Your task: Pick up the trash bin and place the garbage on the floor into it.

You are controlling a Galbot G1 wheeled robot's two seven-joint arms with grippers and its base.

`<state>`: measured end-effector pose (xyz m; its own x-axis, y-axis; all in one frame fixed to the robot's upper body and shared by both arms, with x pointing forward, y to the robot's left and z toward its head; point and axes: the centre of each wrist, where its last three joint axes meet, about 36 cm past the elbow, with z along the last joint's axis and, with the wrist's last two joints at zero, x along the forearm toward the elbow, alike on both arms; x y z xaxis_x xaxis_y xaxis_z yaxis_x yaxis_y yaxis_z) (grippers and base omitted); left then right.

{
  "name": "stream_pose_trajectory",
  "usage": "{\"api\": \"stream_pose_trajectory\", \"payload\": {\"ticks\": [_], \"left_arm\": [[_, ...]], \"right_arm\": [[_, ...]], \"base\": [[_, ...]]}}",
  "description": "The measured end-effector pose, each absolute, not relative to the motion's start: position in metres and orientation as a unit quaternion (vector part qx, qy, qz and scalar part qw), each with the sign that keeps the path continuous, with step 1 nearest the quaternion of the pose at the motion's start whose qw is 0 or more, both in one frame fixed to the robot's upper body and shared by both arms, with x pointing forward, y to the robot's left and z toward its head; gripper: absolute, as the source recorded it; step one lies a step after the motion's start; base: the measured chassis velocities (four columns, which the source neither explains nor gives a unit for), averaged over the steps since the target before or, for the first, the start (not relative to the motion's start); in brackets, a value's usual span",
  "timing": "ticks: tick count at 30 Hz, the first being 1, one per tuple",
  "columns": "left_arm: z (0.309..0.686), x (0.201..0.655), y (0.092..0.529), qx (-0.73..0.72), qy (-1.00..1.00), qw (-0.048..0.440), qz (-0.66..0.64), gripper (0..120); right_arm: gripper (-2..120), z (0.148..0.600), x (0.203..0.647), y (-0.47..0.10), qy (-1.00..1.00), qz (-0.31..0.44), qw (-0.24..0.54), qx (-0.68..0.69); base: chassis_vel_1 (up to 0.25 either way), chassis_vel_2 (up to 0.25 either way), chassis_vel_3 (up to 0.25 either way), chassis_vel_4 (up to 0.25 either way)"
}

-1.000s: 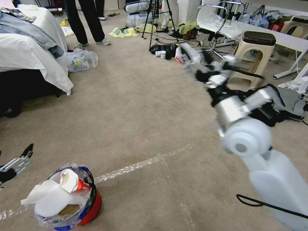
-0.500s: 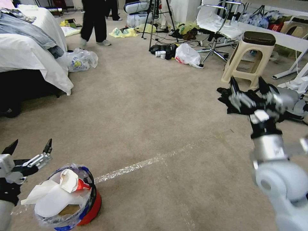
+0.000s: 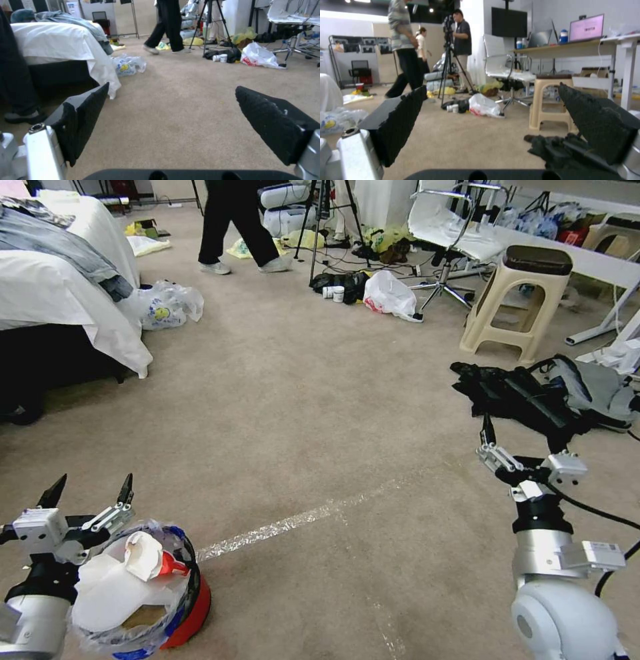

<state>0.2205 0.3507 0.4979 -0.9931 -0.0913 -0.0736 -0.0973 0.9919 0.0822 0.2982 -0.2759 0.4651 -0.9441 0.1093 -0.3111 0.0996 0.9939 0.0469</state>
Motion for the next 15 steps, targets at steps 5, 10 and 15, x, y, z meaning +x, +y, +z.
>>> {"api": "stream_pose_trajectory", "payload": {"ticks": [5,10,15], "left_arm": [[0.4989,0.2229,0.353,-0.049,0.997,0.037,0.047,100],[0.4999,0.2246,0.3544,-0.05,0.997,0.034,0.046,100],[0.4995,0.225,0.3548,-0.051,0.997,0.032,0.046,100]], "right_arm": [[100,0.4566,0.2959,-0.2718,0.988,0.016,0.147,0.054],[100,0.4531,0.2959,-0.2683,0.988,0.02,0.142,0.051],[100,0.4528,0.2967,-0.2683,0.989,0.018,0.141,0.049]], "base": [[0.0,0.0,0.0,0.0],[0.0,0.0,0.0,0.0],[0.0,0.0,0.0,0.0]]}}
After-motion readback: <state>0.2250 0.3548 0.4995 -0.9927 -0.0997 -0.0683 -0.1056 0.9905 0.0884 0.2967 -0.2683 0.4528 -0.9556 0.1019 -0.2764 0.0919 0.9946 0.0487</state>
